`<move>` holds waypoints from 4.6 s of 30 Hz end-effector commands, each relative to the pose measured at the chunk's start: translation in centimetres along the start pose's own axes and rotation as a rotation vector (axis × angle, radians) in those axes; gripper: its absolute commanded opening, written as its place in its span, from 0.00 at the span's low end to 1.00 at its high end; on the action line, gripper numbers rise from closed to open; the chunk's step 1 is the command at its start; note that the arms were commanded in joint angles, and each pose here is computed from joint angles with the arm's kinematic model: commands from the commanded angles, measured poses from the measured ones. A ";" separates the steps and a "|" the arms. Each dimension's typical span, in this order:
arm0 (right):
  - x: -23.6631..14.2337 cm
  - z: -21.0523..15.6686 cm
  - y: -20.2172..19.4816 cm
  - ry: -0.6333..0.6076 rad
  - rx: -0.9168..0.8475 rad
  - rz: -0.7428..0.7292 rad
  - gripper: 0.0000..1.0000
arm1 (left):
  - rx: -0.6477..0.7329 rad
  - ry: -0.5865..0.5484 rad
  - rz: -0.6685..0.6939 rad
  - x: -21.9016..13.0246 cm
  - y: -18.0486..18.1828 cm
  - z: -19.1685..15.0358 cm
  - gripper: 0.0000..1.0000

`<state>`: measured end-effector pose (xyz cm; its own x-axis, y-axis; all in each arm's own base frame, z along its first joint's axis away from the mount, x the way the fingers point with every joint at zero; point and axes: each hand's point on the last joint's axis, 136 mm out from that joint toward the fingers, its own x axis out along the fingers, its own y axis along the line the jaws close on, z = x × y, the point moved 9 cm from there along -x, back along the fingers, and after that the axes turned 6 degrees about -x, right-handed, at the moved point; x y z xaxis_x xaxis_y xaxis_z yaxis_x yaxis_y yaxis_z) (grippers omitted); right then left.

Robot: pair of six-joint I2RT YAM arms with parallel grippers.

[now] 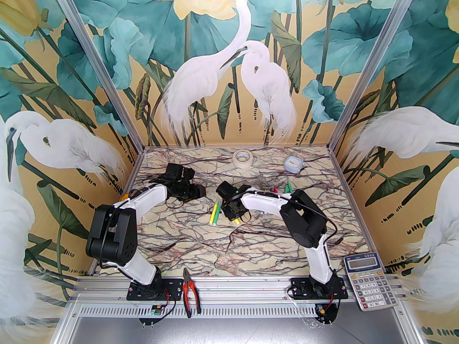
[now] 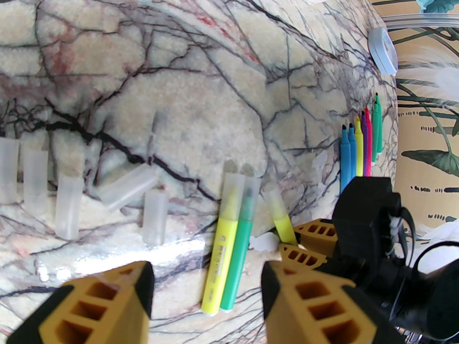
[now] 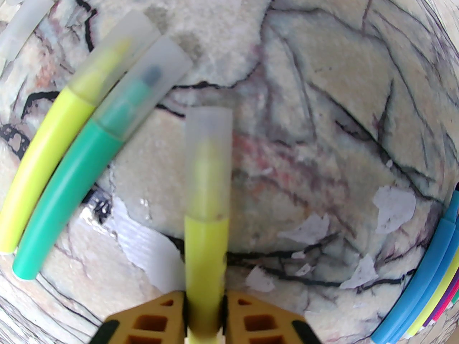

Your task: Open the pen caps

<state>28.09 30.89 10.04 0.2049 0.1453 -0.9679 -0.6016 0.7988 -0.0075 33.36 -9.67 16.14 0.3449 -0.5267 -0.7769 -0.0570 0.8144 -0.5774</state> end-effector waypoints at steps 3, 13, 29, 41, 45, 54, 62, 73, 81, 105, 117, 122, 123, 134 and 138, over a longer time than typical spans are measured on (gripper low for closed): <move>0.4 -1.3 -1.0 0.064 0.018 -0.035 0.13 | -0.006 -0.001 -0.060 -0.1 -0.6 -0.2 0.54; -2.9 -1.2 -2.9 -0.166 0.087 0.169 0.05 | 0.044 0.044 -0.193 1.5 -3.5 -0.7 0.54; -5.7 -1.0 -3.2 -0.368 0.033 0.219 0.02 | 0.071 0.102 -0.355 3.0 -7.0 -0.9 0.54; -7.2 -0.6 -2.9 -0.428 -0.005 0.251 0.02 | 0.073 0.132 -0.407 3.8 -7.9 -0.8 0.54; -7.3 -0.5 -2.8 -0.435 -0.014 0.263 0.02 | 0.078 0.139 -0.426 4.1 -8.4 -0.8 0.54; -8.0 -0.3 -2.8 -0.464 -0.020 0.259 0.02 | 0.083 0.160 -0.445 4.5 -9.0 -0.7 0.50; -8.1 -0.2 -2.8 -0.476 -0.024 0.252 0.02 | 0.084 0.168 -0.453 4.8 -9.2 -0.6 0.42; -7.6 -0.3 -2.9 -0.465 -0.017 0.239 0.16 | 0.083 0.169 -0.453 5.0 -9.3 -0.4 0.31; -6.9 -0.2 -3.1 -0.460 0.006 0.223 0.36 | 0.075 0.174 -0.459 4.9 -9.3 -0.5 0.21; -5.2 0.3 -3.0 -0.429 0.012 0.223 0.12 | 0.077 0.168 -0.505 4.2 -9.8 -0.5 0.10; -4.8 -2.6 -3.0 -0.362 -0.044 0.223 0.00 | 0.013 0.104 -0.471 3.3 -8.2 1.2 0.00; -4.4 -3.6 -3.1 -0.314 -0.080 0.179 0.00 | -0.023 0.064 -0.466 2.4 -6.9 2.3 0.00; -4.3 -3.7 -3.2 -0.308 -0.084 0.176 0.00 | -0.026 0.055 -0.463 2.3 -6.7 2.5 0.00; -4.6 -3.7 -2.3 -0.325 -0.152 0.198 0.00 | -0.045 0.042 -0.472 1.6 -5.7 3.4 0.00; -5.0 -3.6 -1.8 -0.339 -0.186 0.207 0.00 | -0.042 0.058 -0.485 1.8 -5.6 4.1 0.00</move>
<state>27.83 28.27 15.63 0.3878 0.5811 -0.7155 -0.7630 0.6379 0.1045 35.12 -17.16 17.40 0.1329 -0.8955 -0.4248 0.0231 0.4313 -0.9019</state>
